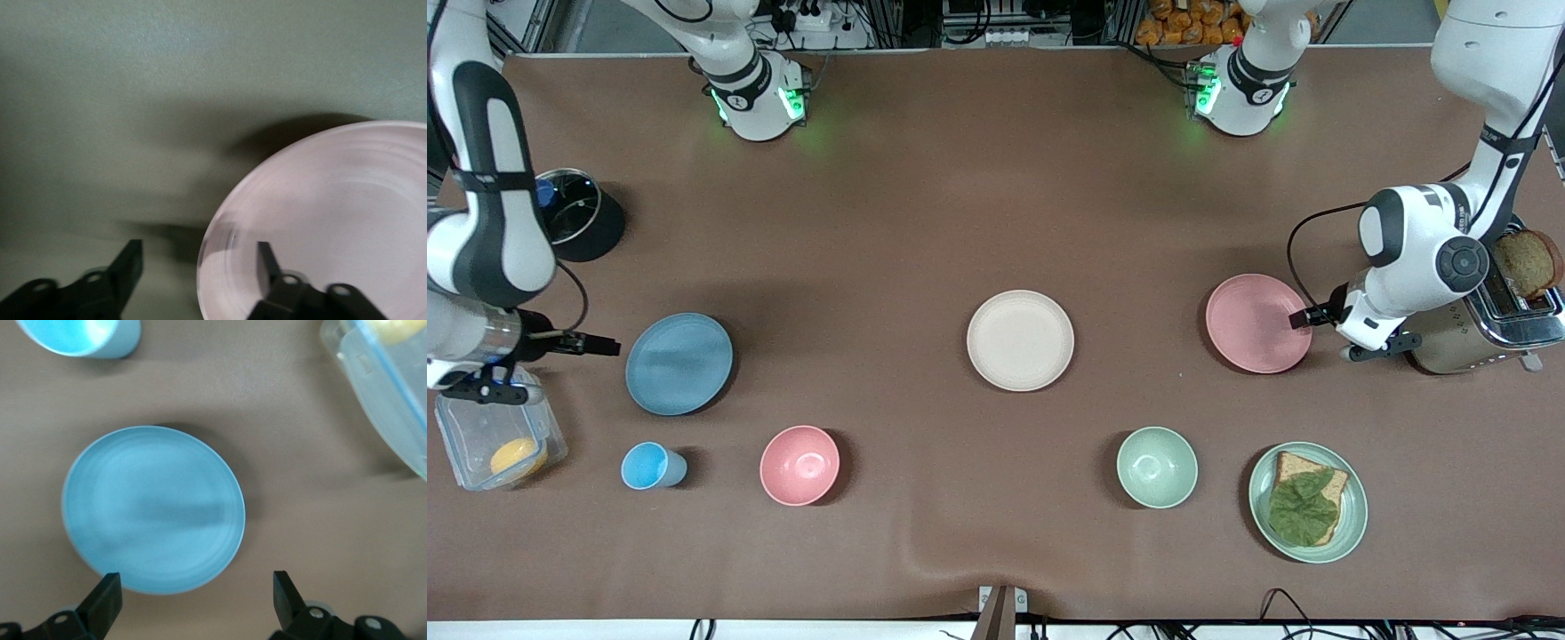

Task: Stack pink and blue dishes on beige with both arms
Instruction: 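Grasp the pink plate with the left gripper while the right gripper grasps the blue plate, then carry the pink plate onto the beige plate while the right gripper lifts the blue plate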

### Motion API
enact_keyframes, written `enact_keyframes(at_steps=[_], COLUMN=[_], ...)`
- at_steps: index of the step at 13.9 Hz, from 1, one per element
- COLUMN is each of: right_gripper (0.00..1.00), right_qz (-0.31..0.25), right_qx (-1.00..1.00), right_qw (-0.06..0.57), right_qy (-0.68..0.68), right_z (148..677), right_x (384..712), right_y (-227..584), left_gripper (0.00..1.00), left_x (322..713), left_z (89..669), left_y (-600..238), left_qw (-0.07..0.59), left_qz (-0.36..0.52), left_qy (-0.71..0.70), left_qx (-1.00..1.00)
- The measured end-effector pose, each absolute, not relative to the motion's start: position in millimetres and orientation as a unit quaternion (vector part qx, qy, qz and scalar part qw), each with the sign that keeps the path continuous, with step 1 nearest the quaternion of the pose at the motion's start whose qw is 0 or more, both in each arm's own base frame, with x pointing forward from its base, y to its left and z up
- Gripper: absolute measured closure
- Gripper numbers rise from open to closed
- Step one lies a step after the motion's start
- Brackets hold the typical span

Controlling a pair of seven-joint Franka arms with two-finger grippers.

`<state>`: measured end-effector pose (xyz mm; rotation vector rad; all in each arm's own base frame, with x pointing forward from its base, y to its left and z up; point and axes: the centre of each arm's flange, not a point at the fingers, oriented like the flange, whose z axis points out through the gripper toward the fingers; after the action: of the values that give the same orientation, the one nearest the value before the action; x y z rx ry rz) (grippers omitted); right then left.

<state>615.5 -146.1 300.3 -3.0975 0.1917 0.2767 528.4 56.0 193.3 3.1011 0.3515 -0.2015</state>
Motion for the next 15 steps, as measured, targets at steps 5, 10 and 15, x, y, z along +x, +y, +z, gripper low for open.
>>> enact_keyframes(at_steps=[5, 10, 15], right_gripper=[0.00, 0.00, 0.41], right_qz=[0.100, 0.105, 0.109], right_qx=[-0.992, -0.991, -0.988], right_qw=[0.014, 0.017, 0.041], right_qy=[0.072, 0.078, 0.097], right_z=[225.7, 188.5, 174.2], right_x=[611.2, 605.1, 603.5], right_y=[-160.9, -176.7, -172.3], left_gripper=[0.82, 0.95, 0.96], left_x=[528.8, 564.7, 579.1], left_z=[188.9, 268.7, 372.5], left_y=[55.5, 24.7, -118.4], left_qw=[0.008, 0.010, 0.049], left_qz=[-0.065, -0.007, 0.020], left_qy=[0.112, 0.072, 0.011], left_qx=[0.992, 0.997, 0.999])
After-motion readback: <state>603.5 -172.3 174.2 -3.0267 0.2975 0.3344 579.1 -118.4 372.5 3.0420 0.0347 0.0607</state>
